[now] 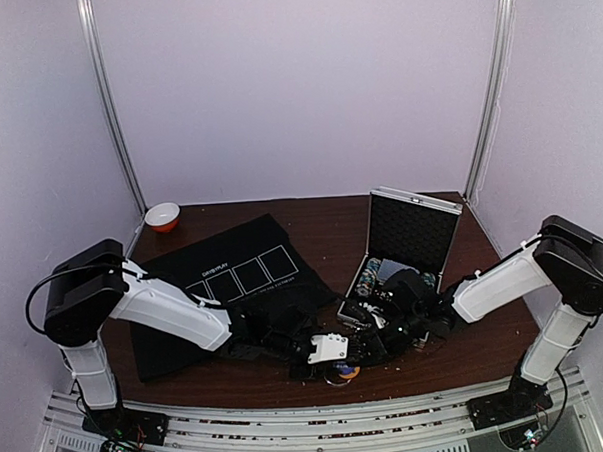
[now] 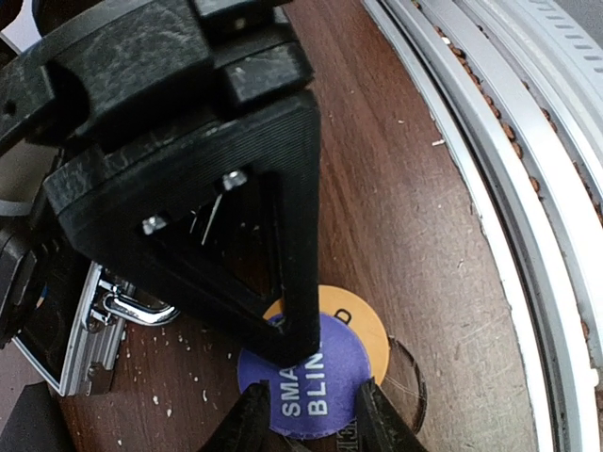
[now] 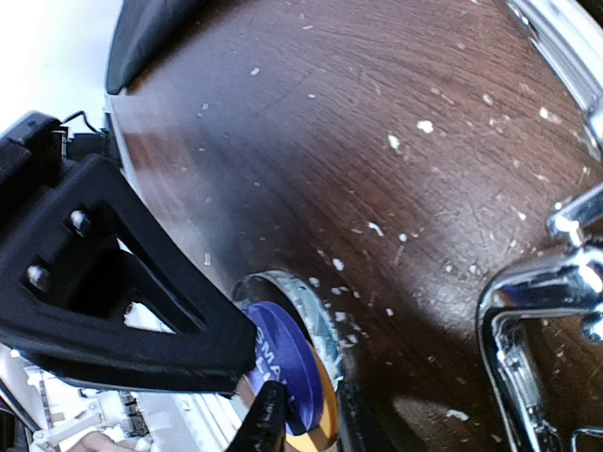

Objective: Distribute texas hold em gaming equipment

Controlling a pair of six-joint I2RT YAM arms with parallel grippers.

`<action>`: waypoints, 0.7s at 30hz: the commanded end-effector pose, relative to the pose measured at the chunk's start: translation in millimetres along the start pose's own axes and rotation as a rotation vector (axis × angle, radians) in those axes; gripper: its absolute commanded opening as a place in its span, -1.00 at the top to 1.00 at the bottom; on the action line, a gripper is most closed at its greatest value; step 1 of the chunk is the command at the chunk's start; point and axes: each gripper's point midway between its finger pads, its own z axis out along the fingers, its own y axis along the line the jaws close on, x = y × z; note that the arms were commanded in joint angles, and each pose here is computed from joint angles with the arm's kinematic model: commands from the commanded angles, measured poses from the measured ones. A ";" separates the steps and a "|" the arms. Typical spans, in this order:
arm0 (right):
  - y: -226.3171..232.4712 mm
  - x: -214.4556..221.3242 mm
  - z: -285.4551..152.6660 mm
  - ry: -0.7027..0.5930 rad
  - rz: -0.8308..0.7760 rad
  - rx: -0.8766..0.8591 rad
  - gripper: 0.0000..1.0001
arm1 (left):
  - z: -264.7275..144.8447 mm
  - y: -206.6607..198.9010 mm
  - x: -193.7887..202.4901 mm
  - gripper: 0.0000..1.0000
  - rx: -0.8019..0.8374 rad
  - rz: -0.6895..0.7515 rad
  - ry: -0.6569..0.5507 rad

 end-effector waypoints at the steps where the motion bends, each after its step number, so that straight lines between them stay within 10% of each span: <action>1: -22.5 24.5 2.2 0.066 0.083 0.047 0.68 | 10.8 -2.3 -1.0 0.31 0.008 0.025 0.000; 11: -24.4 22.8 -11.0 0.054 0.094 0.051 1.00 | -3.5 6.7 -18.2 0.23 -0.029 0.029 -0.035; 21: -13.4 5.9 -42.9 0.013 0.043 0.105 1.00 | -20.0 -8.1 -19.8 -0.48 0.052 0.012 -0.011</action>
